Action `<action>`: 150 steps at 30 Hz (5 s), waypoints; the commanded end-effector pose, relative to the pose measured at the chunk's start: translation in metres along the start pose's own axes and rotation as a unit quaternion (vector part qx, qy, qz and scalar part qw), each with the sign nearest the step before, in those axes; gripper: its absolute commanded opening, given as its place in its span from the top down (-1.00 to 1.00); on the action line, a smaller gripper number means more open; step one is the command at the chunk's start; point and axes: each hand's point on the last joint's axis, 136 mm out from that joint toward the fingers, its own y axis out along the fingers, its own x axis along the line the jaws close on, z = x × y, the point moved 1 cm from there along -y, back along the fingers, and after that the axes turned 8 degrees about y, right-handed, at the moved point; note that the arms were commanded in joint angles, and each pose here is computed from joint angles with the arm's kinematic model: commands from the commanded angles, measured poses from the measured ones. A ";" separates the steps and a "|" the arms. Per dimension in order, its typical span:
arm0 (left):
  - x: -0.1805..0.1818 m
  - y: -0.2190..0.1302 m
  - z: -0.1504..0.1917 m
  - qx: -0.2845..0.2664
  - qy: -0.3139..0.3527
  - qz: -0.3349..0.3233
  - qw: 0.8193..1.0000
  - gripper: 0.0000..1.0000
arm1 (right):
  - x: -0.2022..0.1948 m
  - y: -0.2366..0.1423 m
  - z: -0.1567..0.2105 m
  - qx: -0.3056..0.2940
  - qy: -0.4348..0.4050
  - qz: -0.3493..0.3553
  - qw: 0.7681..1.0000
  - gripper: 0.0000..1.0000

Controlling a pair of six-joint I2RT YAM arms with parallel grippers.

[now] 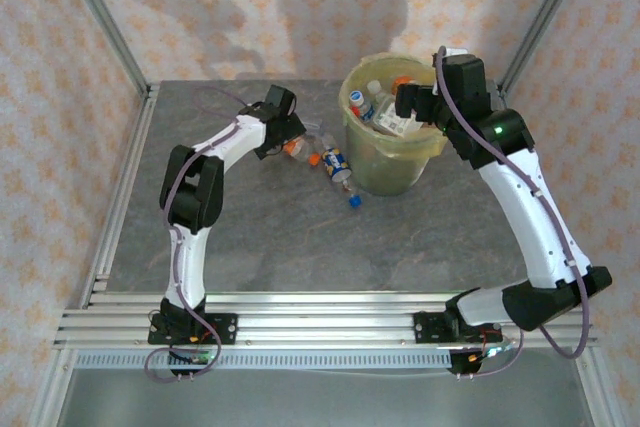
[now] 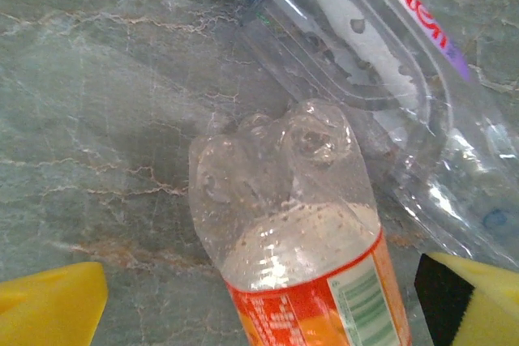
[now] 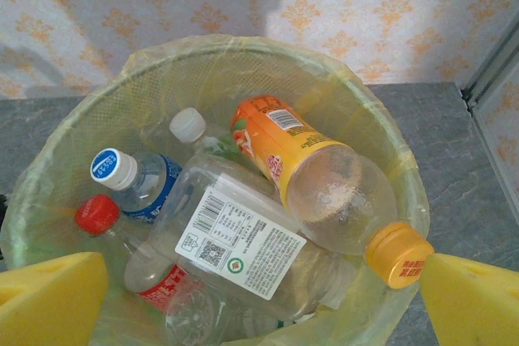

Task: Put the plastic bottles in the bin

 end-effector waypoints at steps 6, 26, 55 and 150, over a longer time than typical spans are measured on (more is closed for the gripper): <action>-0.008 0.014 0.003 0.012 -0.018 0.000 1.000 -0.83 | -0.003 -0.012 0.000 -0.009 0.010 -0.006 1.000 -0.98; 0.017 0.018 0.018 0.013 -0.015 -0.036 0.999 -0.09 | -0.005 -0.011 0.002 -0.008 0.010 0.000 1.000 -0.98; -0.177 -0.312 -0.058 -0.249 0.255 0.274 0.893 -0.03 | -0.008 -0.030 0.000 -0.038 0.042 -0.022 0.998 -0.98; 0.055 -0.322 -0.132 -0.334 -0.052 0.054 0.940 -1.00 | 0.146 -0.013 0.027 0.029 -0.118 -0.127 0.984 -1.00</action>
